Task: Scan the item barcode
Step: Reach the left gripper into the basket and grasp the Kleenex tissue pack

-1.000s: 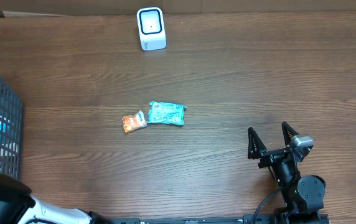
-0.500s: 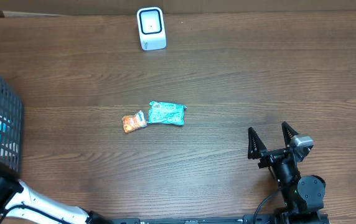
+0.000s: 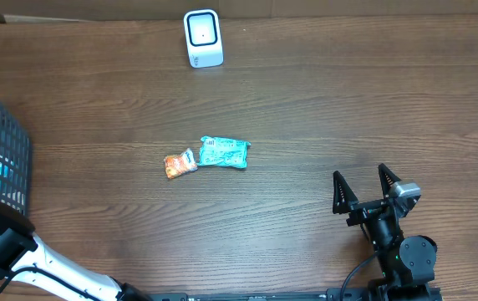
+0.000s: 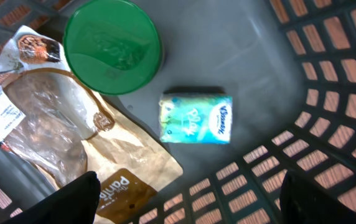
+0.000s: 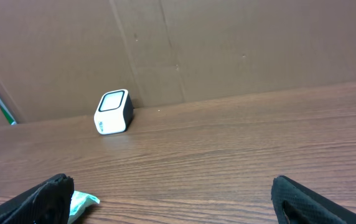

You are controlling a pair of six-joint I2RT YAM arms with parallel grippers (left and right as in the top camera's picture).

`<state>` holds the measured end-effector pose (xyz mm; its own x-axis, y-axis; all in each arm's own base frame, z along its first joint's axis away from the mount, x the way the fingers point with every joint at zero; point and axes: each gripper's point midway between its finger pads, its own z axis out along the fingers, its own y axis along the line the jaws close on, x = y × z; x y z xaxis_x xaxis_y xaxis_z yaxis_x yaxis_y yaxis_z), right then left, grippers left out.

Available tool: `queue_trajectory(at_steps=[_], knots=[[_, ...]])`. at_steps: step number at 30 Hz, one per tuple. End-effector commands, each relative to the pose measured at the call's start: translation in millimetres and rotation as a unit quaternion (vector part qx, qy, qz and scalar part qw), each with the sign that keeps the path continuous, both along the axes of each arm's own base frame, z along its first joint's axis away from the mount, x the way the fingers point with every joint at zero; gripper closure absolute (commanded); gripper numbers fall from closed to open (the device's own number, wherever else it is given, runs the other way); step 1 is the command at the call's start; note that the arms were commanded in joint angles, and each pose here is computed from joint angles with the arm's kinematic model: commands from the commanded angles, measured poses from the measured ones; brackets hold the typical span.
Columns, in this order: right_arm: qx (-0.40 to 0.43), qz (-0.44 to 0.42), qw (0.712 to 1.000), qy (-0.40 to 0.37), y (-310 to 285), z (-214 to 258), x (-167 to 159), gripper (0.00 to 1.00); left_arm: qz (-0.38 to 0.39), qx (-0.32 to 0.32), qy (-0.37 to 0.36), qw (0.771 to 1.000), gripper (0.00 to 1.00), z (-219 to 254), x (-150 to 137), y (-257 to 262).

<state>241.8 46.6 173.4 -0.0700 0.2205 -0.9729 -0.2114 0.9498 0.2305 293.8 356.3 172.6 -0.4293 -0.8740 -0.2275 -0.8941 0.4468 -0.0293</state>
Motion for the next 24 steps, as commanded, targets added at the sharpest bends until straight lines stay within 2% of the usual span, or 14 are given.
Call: queue_trajectory(at_steps=[1,12,24], knots=[[0.000,0.003,1.000,-0.002,1,-2,0,0.00,0.012,-0.003,0.018,1.000,0.24,-13,-6,3],[0.000,0.003,1.000,-0.002,1,-2,0,0.00,0.011,-0.027,0.037,0.999,0.24,-71,-9,-2],[0.000,0.003,1.000,-0.002,1,-2,0,0.00,-0.031,-0.024,0.026,0.999,0.23,-82,14,-12]])
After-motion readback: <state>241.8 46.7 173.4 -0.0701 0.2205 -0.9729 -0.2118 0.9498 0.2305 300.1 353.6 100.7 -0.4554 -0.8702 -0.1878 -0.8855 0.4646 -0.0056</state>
